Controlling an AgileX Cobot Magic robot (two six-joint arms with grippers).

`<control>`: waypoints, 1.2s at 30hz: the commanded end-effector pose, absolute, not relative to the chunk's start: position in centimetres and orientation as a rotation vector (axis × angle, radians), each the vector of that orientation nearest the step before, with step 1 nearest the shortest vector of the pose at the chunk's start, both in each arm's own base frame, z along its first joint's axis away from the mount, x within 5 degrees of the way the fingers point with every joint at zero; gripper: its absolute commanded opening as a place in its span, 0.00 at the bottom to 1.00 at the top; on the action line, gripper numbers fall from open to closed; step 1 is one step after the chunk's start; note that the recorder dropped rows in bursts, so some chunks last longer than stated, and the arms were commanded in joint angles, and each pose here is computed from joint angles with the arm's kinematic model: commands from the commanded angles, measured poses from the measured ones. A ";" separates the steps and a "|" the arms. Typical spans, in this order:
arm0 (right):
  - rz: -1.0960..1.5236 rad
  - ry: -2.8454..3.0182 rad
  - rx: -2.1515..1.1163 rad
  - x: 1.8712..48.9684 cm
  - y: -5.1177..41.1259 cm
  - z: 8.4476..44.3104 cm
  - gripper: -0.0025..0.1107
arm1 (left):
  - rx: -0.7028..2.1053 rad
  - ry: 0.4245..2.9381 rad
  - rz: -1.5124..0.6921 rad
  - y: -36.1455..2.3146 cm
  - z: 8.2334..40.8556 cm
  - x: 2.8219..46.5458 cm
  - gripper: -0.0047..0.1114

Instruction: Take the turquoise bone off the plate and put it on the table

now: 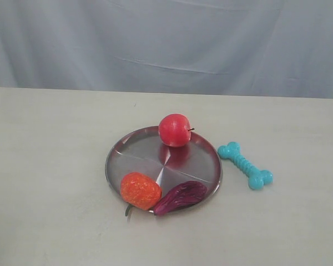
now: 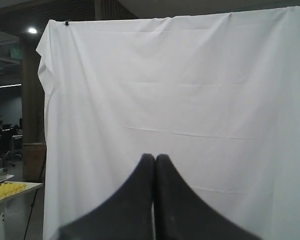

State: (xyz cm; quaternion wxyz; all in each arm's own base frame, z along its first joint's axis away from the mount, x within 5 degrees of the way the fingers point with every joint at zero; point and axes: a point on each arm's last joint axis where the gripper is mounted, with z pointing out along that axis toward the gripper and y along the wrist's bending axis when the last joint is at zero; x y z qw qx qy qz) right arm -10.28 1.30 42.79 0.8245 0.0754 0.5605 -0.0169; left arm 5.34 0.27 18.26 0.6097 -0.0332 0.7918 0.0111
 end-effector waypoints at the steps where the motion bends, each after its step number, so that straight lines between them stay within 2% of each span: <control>1: -0.041 1.192 0.163 -10.4 1.3 42.8 0.02 | -0.082 1.824 0.030 0.3 18.2 5.3 0.04; 10: -0.218 1.173 0.286 -9.9 3.4 42.8 0.02 | -0.082 1.824 0.030 0.3 18.2 5.3 0.04; 17: -0.273 1.225 0.305 -7.8 2.5 41.4 0.02 | -0.082 1.824 0.030 0.3 18.2 5.3 0.04; 28: -0.269 1.475 0.331 0.8 -0.6 31.9 0.02 | -0.082 1.824 0.030 0.3 18.2 5.3 0.04; 36: -0.243 1.566 0.344 3.7 -1.5 25.8 0.02 | -0.082 1.824 0.030 0.3 18.2 5.3 0.04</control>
